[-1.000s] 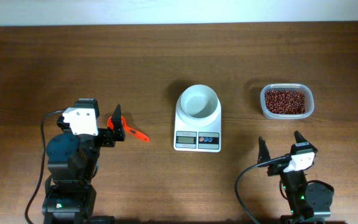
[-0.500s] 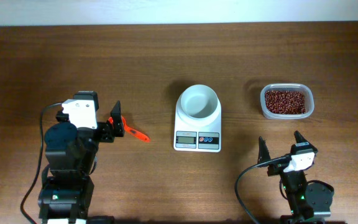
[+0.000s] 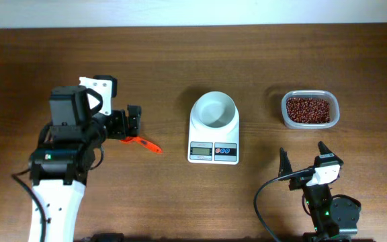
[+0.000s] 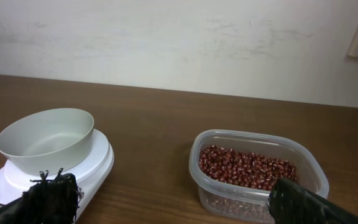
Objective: Scoop and weigh 50g on scale
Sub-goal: 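Move the left gripper forward over the orange scoop, then lower the left gripper and grasp the orange scoop's cup rim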
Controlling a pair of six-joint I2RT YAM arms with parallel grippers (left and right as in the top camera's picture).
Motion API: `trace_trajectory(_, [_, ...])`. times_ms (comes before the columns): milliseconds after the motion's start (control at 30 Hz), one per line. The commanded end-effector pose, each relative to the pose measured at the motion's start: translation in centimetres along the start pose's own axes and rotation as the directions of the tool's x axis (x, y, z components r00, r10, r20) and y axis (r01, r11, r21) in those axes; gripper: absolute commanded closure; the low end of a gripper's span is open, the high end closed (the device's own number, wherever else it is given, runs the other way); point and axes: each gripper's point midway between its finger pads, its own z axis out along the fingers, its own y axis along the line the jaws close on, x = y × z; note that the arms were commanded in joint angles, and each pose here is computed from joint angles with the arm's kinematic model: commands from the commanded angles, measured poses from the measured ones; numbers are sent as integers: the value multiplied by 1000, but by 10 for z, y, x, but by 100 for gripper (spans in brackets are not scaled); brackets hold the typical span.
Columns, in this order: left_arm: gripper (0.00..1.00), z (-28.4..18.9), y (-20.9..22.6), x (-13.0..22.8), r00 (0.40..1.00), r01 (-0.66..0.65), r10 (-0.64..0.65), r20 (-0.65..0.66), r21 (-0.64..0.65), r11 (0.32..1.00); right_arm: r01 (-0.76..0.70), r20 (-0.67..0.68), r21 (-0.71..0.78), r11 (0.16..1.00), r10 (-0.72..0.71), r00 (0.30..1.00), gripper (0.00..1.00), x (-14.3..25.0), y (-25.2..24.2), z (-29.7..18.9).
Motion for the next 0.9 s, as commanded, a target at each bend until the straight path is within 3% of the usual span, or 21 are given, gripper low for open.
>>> trace_trajectory(0, [1, 22, -6, 19, 987, 110, -103, -123, 57, 992, -5, -8, 4, 1000, 5, 1000, 1, 3, 0, 0])
trace_trajectory(100, [1, 44, 28, 49, 925, 269, -302, -230, -163, 949, -5, -8, 4, 1000, 5, 1000, 1, 3, 0, 0])
trace_trajectory(200, [1, 47, 65, 71, 850, 406, -503, -156, -413, 815, -5, -8, 4, 1000, 5, 1000, 1, 3, 0, 0])
trace_trajectory(433, [1, 61, 70, 86, 825, 402, -529, -196, -455, 795, -5, -8, 4, 1000, 5, 1000, 1, 3, 0, 0])
trace_trajectory(567, [1, 58, 83, 84, 842, 378, -516, -159, -510, 773, -5, -8, 4, 1000, 5, 1000, 1, 3, 0, 0])
trace_trajectory(867, [1, 61, 83, 75, 851, 391, -509, -129, -492, 778, -5, -8, 4, 1000, 5, 1000, 1, 3, 0, 0])
